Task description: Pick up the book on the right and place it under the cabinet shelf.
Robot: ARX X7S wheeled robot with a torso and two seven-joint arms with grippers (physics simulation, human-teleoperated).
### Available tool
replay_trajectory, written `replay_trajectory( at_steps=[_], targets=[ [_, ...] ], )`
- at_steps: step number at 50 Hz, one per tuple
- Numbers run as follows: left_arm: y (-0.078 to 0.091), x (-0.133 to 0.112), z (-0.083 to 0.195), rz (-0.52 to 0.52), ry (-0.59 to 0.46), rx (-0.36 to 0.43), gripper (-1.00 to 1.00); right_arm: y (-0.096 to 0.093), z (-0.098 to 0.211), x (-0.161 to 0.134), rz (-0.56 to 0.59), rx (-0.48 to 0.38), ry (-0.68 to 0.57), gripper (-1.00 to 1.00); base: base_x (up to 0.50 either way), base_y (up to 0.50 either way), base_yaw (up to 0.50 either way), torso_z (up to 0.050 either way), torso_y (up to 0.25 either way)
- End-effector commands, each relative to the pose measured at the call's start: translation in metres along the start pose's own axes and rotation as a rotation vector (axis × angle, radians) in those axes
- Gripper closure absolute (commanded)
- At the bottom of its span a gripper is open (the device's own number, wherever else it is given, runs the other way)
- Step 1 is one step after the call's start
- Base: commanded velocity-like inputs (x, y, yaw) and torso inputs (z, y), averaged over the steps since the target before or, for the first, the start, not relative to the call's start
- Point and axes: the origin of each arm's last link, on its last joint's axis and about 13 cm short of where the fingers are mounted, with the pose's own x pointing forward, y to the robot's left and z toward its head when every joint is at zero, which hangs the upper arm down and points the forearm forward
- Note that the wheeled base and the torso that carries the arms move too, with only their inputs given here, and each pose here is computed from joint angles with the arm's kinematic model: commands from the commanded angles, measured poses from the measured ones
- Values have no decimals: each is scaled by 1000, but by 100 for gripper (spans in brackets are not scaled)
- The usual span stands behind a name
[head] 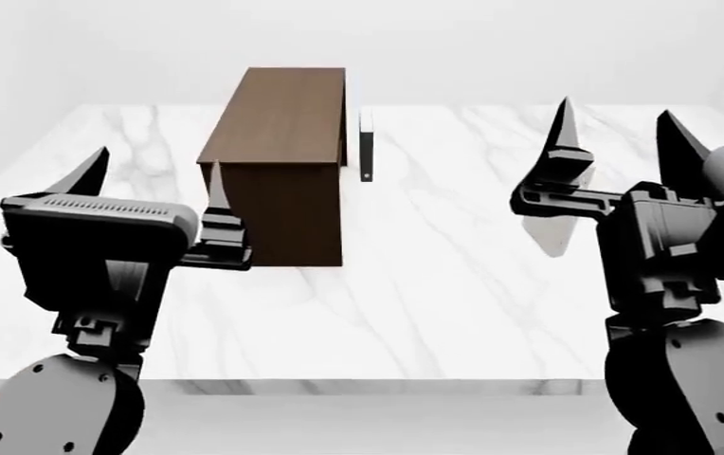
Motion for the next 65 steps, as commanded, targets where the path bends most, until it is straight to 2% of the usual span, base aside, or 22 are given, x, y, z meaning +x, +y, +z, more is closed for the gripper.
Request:
replay_trajectory(
  at_steps=[1, 11, 36, 49, 65],
  targets=[
    [5, 10, 9, 4, 1, -12, -100, 0, 10, 7, 4, 2, -3, -100, 0, 0, 0, 50, 0],
    [10, 14, 25, 7, -27, 11, -100, 2, 22, 11, 14, -2, -18, -100, 0, -210, 0, 4, 0],
    [10, 13, 23, 0, -34, 21, -100, 2, 25, 11, 16, 2, -33, -100, 3, -228, 0, 0, 0],
    [12, 13, 23, 8, -34, 25, -100, 3, 26, 11, 25, 6, -44, -100, 76, -9, 0, 0, 0],
    [14, 12, 26, 14, -39, 32, -100, 4, 27, 12, 28, 7, -50, -100, 258, 0, 0, 0, 0]
  ],
)
